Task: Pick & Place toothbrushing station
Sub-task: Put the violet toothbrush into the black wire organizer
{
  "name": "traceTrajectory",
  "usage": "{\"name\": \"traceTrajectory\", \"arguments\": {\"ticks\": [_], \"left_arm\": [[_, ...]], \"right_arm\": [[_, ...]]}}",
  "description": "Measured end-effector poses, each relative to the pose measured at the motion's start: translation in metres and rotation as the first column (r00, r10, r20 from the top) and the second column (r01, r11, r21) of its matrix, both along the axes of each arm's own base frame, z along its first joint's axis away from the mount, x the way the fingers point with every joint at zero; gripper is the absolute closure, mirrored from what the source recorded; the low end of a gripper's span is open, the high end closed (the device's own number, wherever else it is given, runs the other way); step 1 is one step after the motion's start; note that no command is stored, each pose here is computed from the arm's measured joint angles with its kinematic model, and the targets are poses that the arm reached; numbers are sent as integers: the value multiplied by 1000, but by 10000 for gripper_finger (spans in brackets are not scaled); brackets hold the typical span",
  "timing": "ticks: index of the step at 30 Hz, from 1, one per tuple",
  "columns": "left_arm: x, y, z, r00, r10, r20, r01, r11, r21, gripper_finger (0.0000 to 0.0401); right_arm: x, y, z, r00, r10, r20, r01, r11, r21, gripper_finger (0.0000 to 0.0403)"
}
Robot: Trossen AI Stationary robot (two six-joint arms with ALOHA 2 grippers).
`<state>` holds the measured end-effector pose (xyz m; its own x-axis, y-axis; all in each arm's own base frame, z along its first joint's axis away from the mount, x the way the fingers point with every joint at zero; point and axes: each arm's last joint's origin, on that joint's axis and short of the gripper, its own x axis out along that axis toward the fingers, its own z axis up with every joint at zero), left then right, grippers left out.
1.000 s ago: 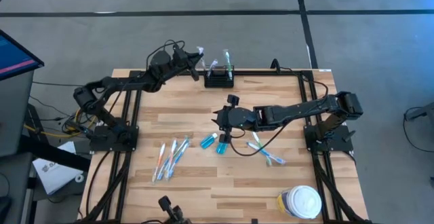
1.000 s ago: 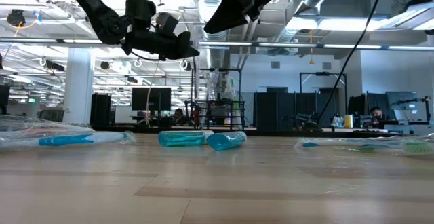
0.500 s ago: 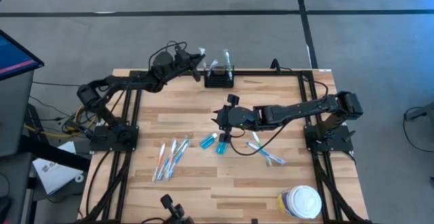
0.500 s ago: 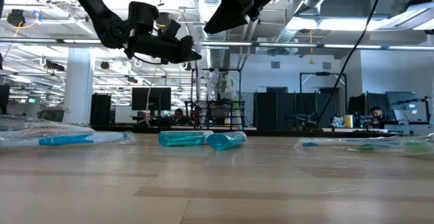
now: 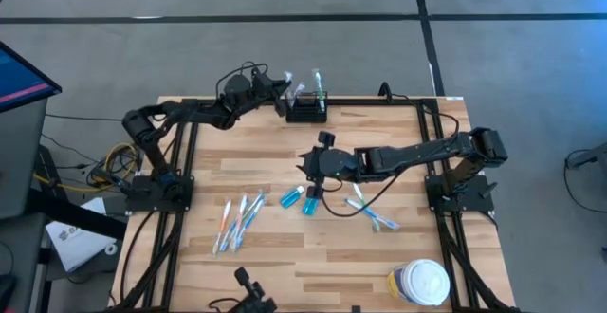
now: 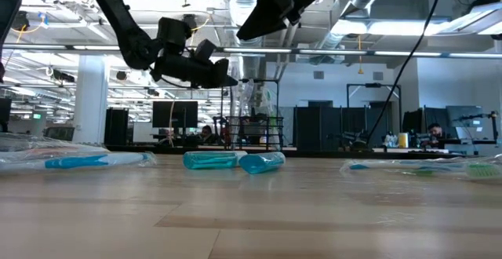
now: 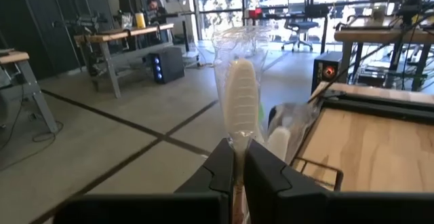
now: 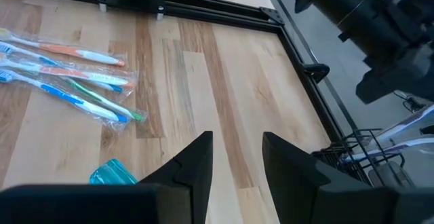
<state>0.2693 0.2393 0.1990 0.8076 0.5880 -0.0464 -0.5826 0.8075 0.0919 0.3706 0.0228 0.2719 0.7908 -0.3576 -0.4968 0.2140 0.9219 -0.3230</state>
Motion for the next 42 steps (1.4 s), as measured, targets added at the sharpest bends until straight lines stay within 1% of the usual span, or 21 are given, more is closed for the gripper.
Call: {"name": "traceTrajectory", "arguments": {"ticks": [8, 13, 16, 21, 29, 35, 39, 42], "left_arm": [[2, 6, -18, 1000, 9, -23, -10, 999, -34, 395], [0, 12, -28, 1000, 28, -6, -29, 997, -71, 393], [-1, 15, -32, 999, 34, 6, -34, 997, -76, 393], [0, 15, -31, 999, 33, 8, -33, 997, -63, 388], [0, 15, -31, 999, 33, 7, -33, 997, -63, 347], [0, 15, -31, 999, 34, 17, -33, 997, -75, 325], [-2, 13, -20, 999, 35, 38, -32, 997, -74, 316], [-5, 10, -12, 999, 35, 24, -33, 996, -83, 314]], "right_arm": [[0, -5, 0, 1000, -13, 0, 13, 1000, 0, 284], [0, -4, 0, 1000, -10, 0, 10, 1000, 1, 284], [0, -4, 0, 1000, -10, 0, 10, 1000, 2, 284], [0, -5, 0, 1000, -10, 0, 10, 1000, 2, 284], [0, -5, 0, 1000, -10, 0, 10, 1000, 2, 284], [0, -5, 0, 1000, -10, 0, 10, 1000, 2, 284], [0, -5, 0, 1000, -15, 2, 14, 1000, 9, 284], [0, -5, 0, 1000, -15, 0, 15, 1000, 9, 284]]}}
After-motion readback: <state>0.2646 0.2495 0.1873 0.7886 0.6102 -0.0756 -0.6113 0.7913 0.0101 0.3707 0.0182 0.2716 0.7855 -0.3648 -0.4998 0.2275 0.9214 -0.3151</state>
